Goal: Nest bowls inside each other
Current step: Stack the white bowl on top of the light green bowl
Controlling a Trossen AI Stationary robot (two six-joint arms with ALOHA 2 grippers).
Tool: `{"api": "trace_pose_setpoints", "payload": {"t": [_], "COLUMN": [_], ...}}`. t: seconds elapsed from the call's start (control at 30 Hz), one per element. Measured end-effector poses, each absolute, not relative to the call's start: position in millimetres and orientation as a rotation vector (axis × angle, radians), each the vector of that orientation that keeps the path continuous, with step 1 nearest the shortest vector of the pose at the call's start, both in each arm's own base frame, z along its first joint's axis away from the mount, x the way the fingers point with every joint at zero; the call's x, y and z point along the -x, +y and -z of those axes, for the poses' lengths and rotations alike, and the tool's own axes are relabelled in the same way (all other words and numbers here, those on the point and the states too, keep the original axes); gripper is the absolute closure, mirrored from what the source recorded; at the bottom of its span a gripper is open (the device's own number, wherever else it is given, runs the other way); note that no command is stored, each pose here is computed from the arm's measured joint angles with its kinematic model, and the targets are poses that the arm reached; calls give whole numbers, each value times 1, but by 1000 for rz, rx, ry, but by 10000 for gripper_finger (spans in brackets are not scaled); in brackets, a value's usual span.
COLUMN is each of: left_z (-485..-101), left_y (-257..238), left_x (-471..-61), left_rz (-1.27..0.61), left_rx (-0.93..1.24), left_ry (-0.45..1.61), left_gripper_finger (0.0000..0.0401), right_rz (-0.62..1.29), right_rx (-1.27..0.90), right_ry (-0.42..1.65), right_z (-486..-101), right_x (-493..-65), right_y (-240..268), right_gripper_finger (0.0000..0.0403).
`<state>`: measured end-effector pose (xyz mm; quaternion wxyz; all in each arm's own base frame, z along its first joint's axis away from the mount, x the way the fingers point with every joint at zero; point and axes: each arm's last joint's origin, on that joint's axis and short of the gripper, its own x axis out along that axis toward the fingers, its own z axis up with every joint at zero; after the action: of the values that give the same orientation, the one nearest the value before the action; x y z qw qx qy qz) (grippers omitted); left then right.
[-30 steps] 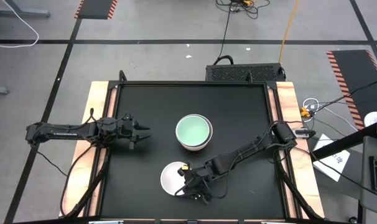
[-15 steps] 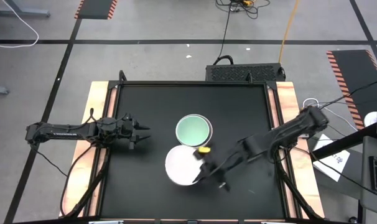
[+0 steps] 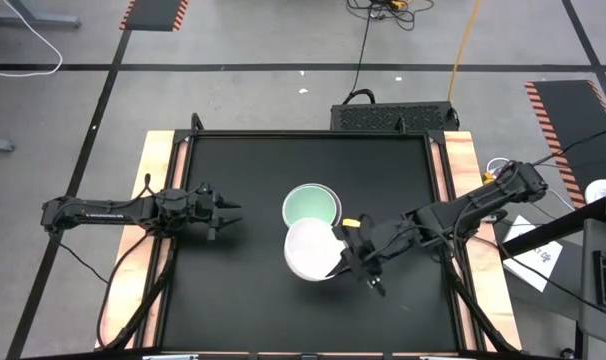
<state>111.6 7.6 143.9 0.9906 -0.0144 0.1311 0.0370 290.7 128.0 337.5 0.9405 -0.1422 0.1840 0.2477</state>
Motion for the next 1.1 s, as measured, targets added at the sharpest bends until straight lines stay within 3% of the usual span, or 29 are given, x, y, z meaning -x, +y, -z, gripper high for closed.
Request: {"api": "trace_pose_setpoints", "payload": {"t": [0.23,0.67,1.1], "left_z": [-144,-144,-144], "left_y": [8,8,8], "left_x": [-112,-112,-112], "left_rz": [-78,-80,-80], "left_rx": [28,37,36], "left_ry": [263,263,262], "left_gripper_finger": [219,219,219], "right_rz": [-522,-432,-279], "right_rx": [198,258,242], "right_ry": [448,581,427], "right_z": [-327,-317,-308], "right_x": [-288,-276,-221], "right_y": [130,128,93], "right_gripper_finger": [402,403,403]}}
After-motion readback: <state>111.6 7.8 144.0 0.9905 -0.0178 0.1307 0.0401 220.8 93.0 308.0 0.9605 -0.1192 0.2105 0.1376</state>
